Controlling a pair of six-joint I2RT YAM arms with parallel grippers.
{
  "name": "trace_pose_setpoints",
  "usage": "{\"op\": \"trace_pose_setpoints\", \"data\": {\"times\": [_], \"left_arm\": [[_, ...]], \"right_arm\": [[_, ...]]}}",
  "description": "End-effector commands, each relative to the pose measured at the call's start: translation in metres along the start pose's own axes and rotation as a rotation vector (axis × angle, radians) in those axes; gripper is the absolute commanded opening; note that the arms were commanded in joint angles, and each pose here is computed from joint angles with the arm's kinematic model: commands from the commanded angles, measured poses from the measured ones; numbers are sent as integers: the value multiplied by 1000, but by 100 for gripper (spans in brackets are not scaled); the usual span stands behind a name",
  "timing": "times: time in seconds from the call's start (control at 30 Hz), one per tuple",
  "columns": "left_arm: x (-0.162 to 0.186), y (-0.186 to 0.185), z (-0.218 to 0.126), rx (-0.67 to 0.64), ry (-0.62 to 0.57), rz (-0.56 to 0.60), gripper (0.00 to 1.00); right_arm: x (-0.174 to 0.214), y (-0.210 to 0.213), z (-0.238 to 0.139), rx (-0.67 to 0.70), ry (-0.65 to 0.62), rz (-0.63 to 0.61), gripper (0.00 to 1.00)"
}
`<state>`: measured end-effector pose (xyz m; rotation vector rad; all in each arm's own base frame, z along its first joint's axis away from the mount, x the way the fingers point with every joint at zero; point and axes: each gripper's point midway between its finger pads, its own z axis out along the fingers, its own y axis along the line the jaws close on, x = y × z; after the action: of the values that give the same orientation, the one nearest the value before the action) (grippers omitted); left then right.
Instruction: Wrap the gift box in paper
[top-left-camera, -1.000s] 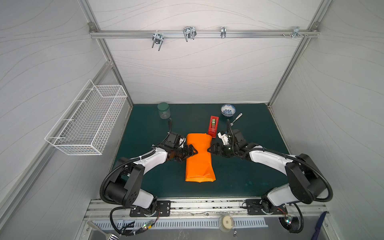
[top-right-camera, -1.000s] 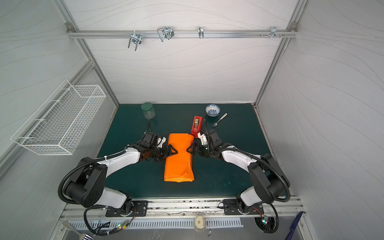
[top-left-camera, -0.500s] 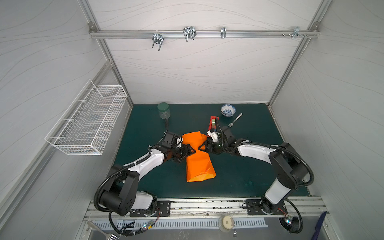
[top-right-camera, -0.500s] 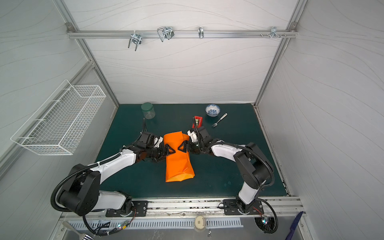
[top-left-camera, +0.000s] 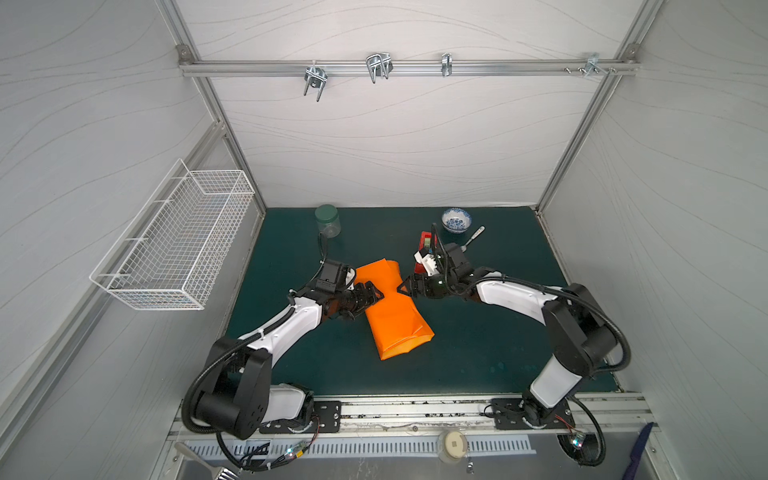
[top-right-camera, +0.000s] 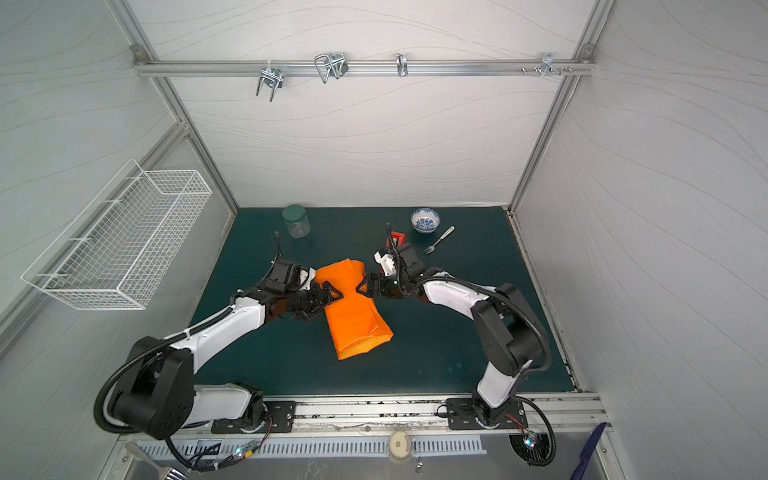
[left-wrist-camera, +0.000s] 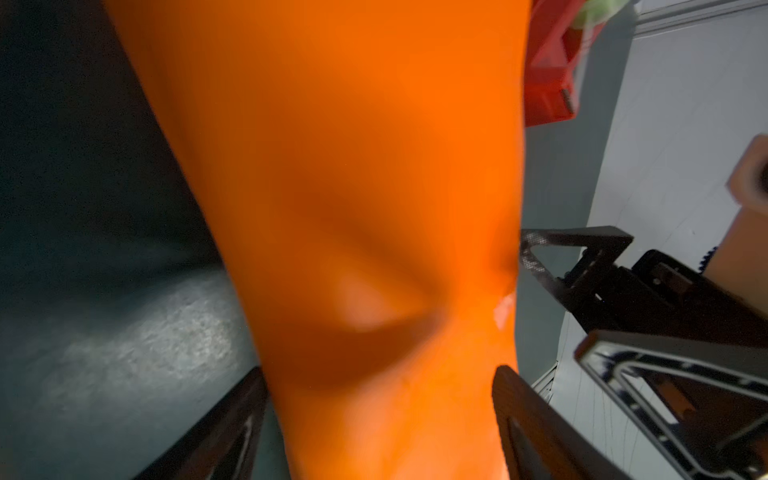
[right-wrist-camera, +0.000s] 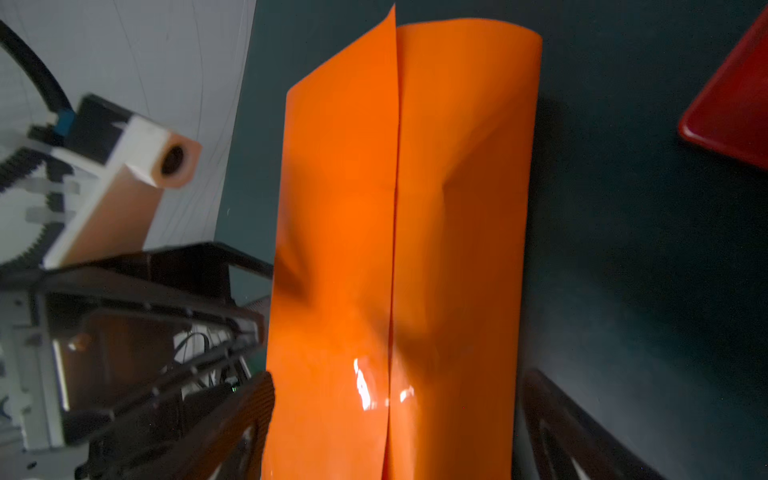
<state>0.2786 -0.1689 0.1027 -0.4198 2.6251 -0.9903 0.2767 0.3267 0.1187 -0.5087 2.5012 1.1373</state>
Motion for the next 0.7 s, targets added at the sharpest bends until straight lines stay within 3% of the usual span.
{"op": "trace_pose_setpoints", "data": {"times": [0.0,0.23,0.37,0.67], "left_arm": [[13,9,-17,-12,-33,25,87],[72,31,-29,-43,-27,89,86],[81,16,-26,35,5,120,84],[93,13,-1,-52,83,241,82]], "right_arm": [[38,4,-15,43,76,-114,96],[73,1,-14,85,131,-172,93],[80,3,-5,60,156,-176,84],[90,-14,10,114,182,-186,68]]}}
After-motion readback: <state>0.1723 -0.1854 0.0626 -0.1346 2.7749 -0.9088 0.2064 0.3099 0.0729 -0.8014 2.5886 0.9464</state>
